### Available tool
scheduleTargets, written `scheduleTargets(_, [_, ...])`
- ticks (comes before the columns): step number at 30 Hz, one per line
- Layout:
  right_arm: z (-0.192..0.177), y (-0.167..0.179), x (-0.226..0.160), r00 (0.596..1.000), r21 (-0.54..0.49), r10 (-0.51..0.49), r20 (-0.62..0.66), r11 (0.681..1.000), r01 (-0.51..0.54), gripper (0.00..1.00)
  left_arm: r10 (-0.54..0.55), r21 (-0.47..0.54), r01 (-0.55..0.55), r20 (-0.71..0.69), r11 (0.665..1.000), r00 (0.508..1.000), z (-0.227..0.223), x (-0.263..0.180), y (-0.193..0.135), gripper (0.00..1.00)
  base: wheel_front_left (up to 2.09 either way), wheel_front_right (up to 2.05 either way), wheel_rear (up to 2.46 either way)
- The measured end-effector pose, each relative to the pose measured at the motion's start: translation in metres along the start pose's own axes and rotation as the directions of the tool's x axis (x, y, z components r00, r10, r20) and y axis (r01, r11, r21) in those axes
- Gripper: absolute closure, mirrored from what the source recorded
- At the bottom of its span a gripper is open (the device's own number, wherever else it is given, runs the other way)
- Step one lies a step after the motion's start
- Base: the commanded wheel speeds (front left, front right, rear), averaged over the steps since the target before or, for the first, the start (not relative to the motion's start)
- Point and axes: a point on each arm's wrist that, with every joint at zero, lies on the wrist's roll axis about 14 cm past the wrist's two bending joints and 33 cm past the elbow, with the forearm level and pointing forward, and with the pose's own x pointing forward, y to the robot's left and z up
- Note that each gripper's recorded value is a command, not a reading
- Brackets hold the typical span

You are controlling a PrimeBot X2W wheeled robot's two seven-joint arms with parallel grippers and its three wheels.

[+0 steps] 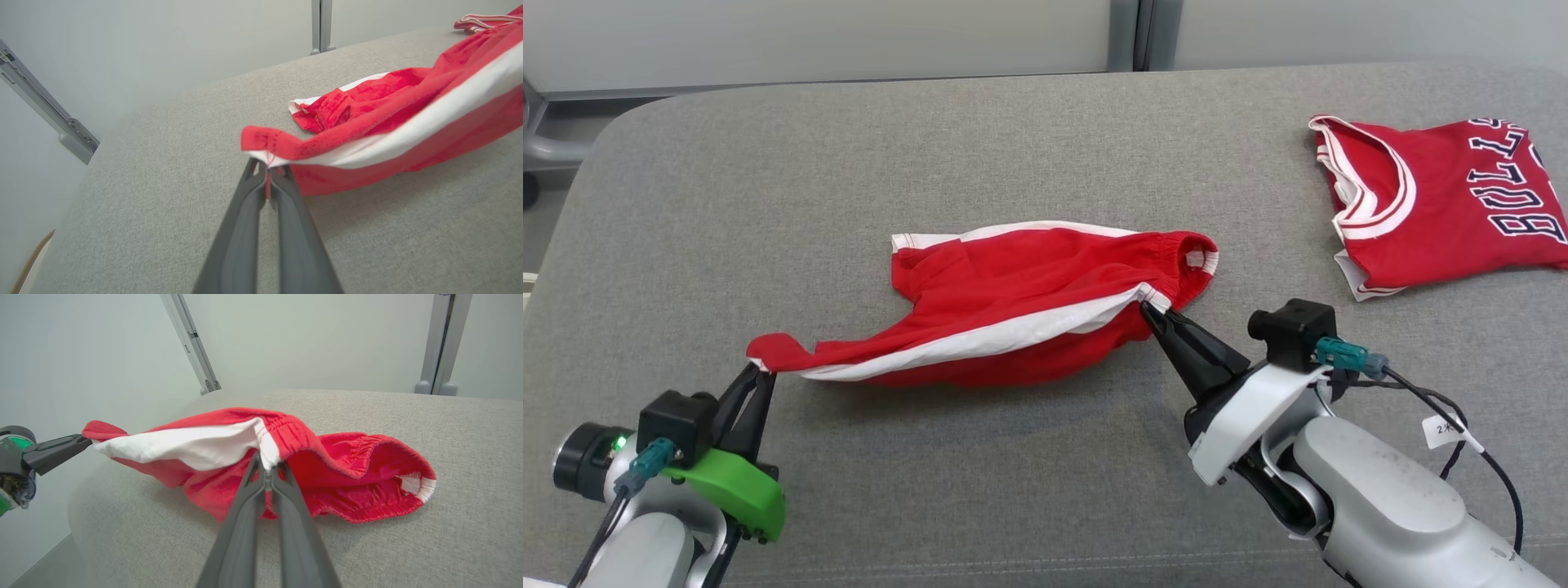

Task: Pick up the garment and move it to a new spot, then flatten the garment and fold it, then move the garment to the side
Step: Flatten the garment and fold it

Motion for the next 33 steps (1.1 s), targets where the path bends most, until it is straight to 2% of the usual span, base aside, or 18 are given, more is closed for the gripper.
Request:
scheduleTargets(7, [0.027,0.001,0.02,0.998,-0.012,0.052,0.035,0.999,-0.052,1.0,-0.045,0.056,0.04,0.094,0.998,0.995,0.055,0.023,0.003,1.0,0.0,0.0,0.0])
scheduleTargets(15, [0.081,-0.016,0.072,0.994,-0.057,0.088,0.063,0.995,-0.084,1.0,-0.083,0.135,0.063,0.153,0.989,0.985,0.124,0.078,0.021,1.0,0.0,0.0,0.0])
scheduleTargets(20, [0.124,-0.041,0.111,0.993,-0.045,0.06,0.1,0.997,-0.056,1.0,-0.108,0.179,0.074,0.185,0.981,0.977,0.169,0.118,0.03,1.0,0.0,0.0,0.0])
scheduleTargets(27, [0.163,-0.076,0.153,0.99,-0.056,0.008,0.14,0.998,0.0,1.0,-0.099,0.211,0.061,0.179,0.976,0.979,0.195,0.165,0.048,1.0,0.0,0.0,0.0])
scheduleTargets(29, [0.172,-0.084,0.165,0.988,-0.07,-0.005,0.156,0.997,0.016,1.0,-0.092,0.194,0.054,0.19,0.98,0.977,0.203,0.18,0.053,1.0,0.0,0.0,0.0])
scheduleTargets(33, [0.18,-0.108,0.182,0.98,-0.069,-0.059,0.191,0.995,0.073,1.0,-0.06,0.197,0.022,0.193,0.98,0.979,0.211,0.206,0.067,1.0,0.0,0.0,0.0])
